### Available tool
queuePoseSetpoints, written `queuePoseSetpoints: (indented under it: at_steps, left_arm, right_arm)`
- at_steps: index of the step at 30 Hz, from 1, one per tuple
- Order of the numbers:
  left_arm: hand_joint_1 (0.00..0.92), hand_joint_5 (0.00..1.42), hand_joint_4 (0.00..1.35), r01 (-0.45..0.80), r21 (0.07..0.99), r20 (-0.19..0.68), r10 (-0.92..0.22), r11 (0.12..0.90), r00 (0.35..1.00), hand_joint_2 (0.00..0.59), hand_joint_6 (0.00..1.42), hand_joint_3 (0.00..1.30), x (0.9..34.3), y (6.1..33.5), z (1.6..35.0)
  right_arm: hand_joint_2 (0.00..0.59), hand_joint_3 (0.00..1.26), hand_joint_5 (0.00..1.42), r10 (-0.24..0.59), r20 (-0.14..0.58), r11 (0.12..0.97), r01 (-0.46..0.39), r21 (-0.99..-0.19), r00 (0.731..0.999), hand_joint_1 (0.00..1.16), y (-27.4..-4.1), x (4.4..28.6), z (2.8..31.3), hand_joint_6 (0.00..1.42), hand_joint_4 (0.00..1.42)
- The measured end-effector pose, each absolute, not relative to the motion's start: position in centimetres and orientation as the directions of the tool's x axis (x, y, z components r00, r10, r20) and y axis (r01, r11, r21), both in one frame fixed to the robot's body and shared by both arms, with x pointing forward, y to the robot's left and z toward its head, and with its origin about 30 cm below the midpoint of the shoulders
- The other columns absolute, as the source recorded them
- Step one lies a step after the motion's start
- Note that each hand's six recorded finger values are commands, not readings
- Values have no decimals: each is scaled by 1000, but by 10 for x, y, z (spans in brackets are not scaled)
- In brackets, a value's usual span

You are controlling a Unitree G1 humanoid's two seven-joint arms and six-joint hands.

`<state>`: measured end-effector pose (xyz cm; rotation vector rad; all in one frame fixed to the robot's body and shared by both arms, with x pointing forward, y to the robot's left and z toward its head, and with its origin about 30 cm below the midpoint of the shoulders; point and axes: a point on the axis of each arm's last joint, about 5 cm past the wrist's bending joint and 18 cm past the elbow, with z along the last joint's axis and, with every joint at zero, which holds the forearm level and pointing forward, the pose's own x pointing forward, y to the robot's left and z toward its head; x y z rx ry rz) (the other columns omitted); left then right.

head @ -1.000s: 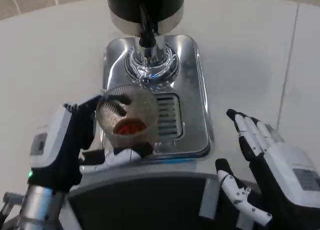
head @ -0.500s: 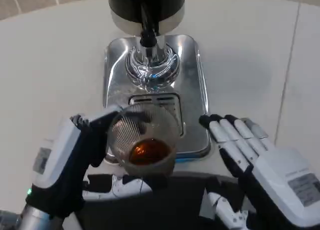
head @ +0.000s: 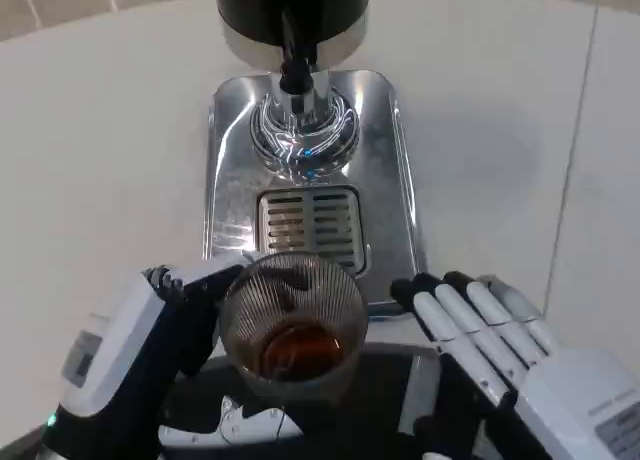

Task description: Grasp the cup under the faucet to collect the drink, then remove the cup.

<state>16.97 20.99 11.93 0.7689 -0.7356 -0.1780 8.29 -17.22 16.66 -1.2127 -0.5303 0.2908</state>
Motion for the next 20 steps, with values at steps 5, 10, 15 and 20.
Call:
queuePoseSetpoints:
  at_steps: [5, 10, 15, 20]
  left_arm:
    - [596, 1424, 1203, -115, 688, 539, -398, 717, 742, 80, 1424, 1112, 168, 212, 119]
    - [596, 1424, 1203, -110, 685, 535, -395, 720, 746, 80, 1424, 1109, 167, 211, 118]
    - [596, 1424, 1203, -106, 677, 539, -392, 729, 745, 83, 1424, 1109, 167, 210, 119]
    - [596, 1424, 1203, -100, 676, 536, -395, 730, 746, 85, 1424, 1108, 167, 210, 119]
  right_arm:
    - [586, 0, 0, 475, 245, 339, 81, -937, 845, 0, -167, 79, 168, 0, 0]
    - [586, 0, 0, 468, 239, 347, 72, -935, 851, 0, -163, 77, 167, 0, 0]
    - [586, 0, 0, 456, 242, 354, 75, -932, 856, 0, -161, 77, 166, 0, 0]
    - [586, 0, 0, 450, 242, 354, 77, -932, 860, 0, -161, 77, 166, 0, 0]
